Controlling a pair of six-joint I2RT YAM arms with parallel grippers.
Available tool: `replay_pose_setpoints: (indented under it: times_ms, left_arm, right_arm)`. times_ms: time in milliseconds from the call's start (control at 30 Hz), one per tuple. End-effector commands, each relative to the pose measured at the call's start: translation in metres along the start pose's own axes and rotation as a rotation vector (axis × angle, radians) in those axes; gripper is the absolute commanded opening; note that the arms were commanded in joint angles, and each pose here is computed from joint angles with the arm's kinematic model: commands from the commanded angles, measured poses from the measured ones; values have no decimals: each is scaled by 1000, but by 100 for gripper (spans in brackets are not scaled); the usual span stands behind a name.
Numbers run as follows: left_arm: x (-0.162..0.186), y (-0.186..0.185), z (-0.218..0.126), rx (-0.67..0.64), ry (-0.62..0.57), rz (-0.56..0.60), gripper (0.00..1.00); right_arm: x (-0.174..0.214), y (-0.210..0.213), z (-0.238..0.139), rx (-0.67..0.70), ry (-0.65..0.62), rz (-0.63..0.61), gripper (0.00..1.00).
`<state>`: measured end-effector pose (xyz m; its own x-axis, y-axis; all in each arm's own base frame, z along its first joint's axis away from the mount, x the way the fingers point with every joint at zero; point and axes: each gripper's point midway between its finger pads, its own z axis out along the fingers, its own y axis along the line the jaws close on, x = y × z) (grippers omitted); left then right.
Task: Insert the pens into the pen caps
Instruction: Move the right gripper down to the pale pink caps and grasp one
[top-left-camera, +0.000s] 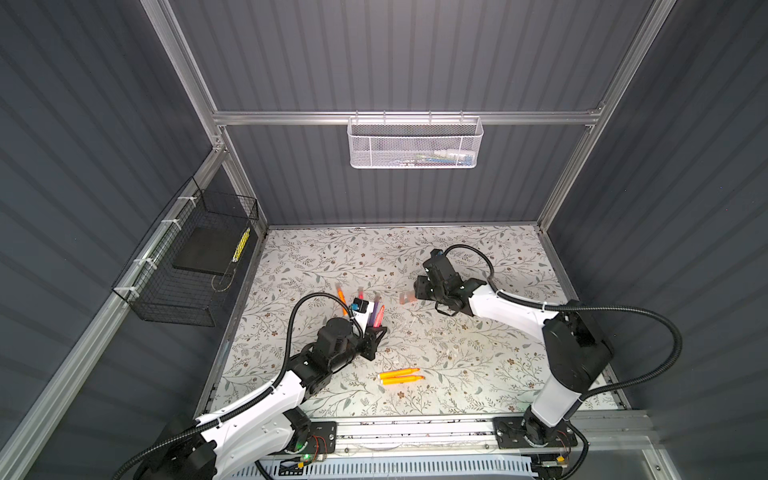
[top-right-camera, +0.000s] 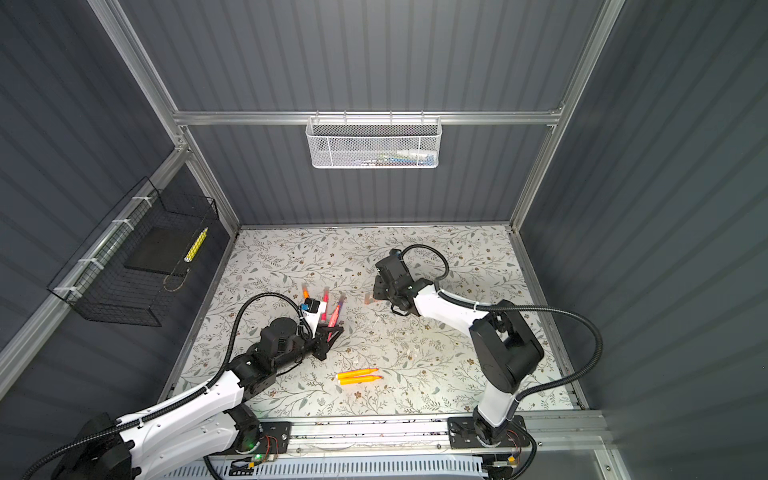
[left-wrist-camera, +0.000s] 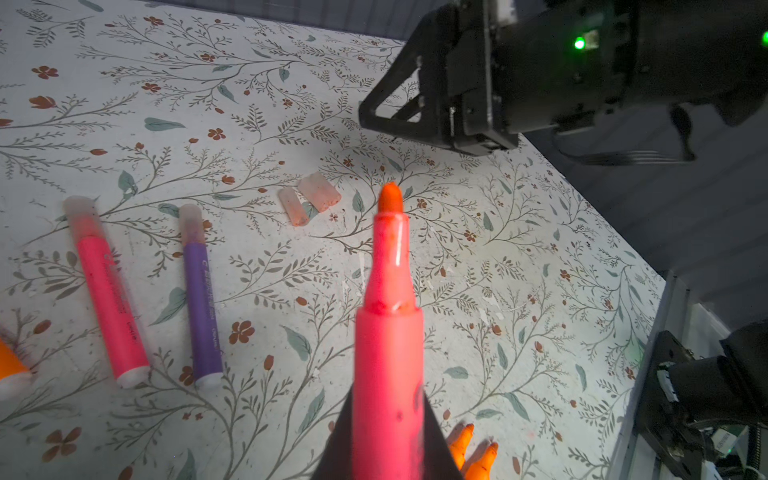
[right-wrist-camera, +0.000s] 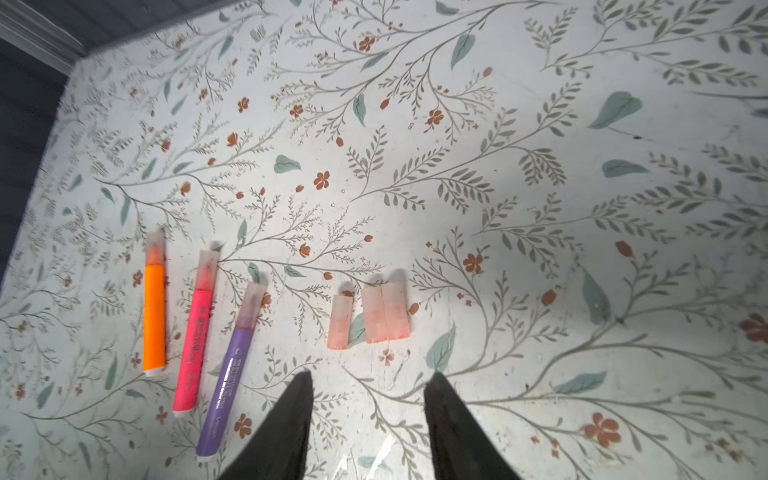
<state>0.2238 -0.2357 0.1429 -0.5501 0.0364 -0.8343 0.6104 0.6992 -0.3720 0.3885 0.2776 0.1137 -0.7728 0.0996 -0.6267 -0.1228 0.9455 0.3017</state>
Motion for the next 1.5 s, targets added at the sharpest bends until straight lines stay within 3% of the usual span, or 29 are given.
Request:
replay_pose_setpoints:
  times_ms: [0, 267, 833, 1267, 1467]
  left_arm:
    - [-5, -13, -2, 73, -27, 39, 0]
    - [-8, -25, -4, 140, -33, 58, 0]
    - [-11, -23, -5, 123, -35, 59, 0]
    - [-11, -24, -7, 125, -38, 60, 0]
    - [-12, -24, -8, 125, -40, 61, 0]
  right_arm:
    - [20, -10, 13, 59, 126, -95, 47]
    - [22, -14, 41, 132, 199, -151, 45]
    - [38, -31, 77, 207, 281, -190, 36]
    - [44, -40, 98, 258, 308, -209, 40]
    - [48, -42, 98, 259, 313, -201, 32]
